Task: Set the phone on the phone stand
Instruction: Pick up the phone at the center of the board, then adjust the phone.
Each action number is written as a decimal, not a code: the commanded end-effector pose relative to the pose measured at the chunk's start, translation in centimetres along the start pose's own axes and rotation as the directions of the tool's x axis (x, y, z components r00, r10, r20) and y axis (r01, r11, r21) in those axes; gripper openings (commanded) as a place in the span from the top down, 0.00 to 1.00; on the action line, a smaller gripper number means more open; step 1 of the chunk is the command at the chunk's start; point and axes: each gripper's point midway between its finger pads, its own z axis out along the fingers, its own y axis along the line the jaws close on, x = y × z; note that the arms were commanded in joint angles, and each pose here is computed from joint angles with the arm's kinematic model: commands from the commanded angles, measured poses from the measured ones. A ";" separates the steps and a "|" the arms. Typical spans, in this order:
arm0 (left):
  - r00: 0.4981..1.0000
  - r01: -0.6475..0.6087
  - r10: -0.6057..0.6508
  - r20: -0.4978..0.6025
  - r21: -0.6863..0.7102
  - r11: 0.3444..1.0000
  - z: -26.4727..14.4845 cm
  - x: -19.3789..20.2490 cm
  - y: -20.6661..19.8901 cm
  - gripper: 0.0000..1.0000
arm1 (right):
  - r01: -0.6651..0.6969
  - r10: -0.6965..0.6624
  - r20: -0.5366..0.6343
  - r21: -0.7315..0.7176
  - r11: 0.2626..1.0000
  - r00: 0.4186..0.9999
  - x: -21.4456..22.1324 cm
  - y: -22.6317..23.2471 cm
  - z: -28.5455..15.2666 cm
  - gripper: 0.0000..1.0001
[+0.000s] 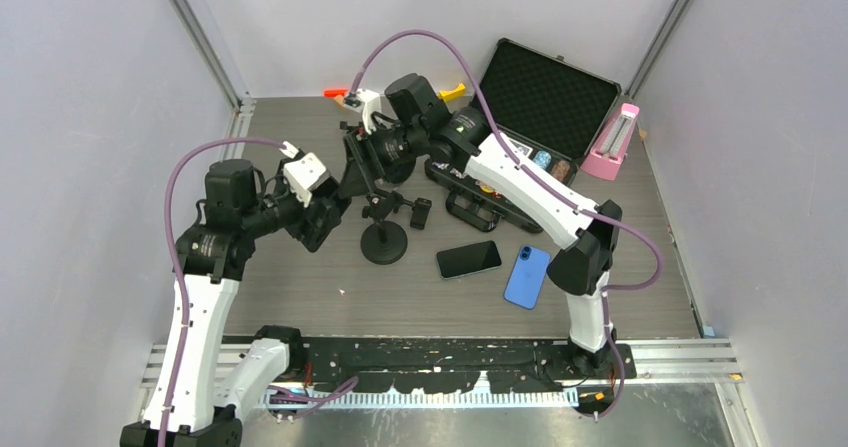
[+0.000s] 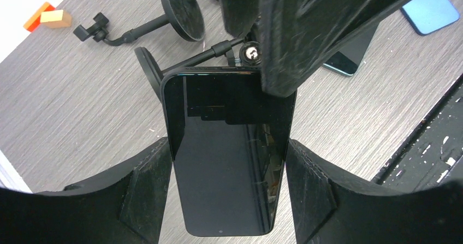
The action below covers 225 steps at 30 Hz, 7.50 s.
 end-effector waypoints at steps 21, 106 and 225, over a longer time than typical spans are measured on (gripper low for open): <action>0.991 -0.019 0.023 0.132 -0.036 0.999 0.2 -3.4 0.7 1.00 | -0.060 0.060 -0.007 -0.153 0.986 0.998 -0.4 2.9 3.1 0.63; 0.574 0.410 -0.758 0.312 0.691 0.595 6.4 -18.5 -1.6 1.00 | -0.107 0.226 0.507 -0.253 0.961 0.832 -6.1 -3.4 -18.1 0.85; 0.715 0.232 -0.675 0.183 0.848 0.477 8.5 -20.5 -10.2 1.00 | -0.020 0.076 0.482 -0.119 0.993 0.873 -0.4 -2.5 -19.8 1.00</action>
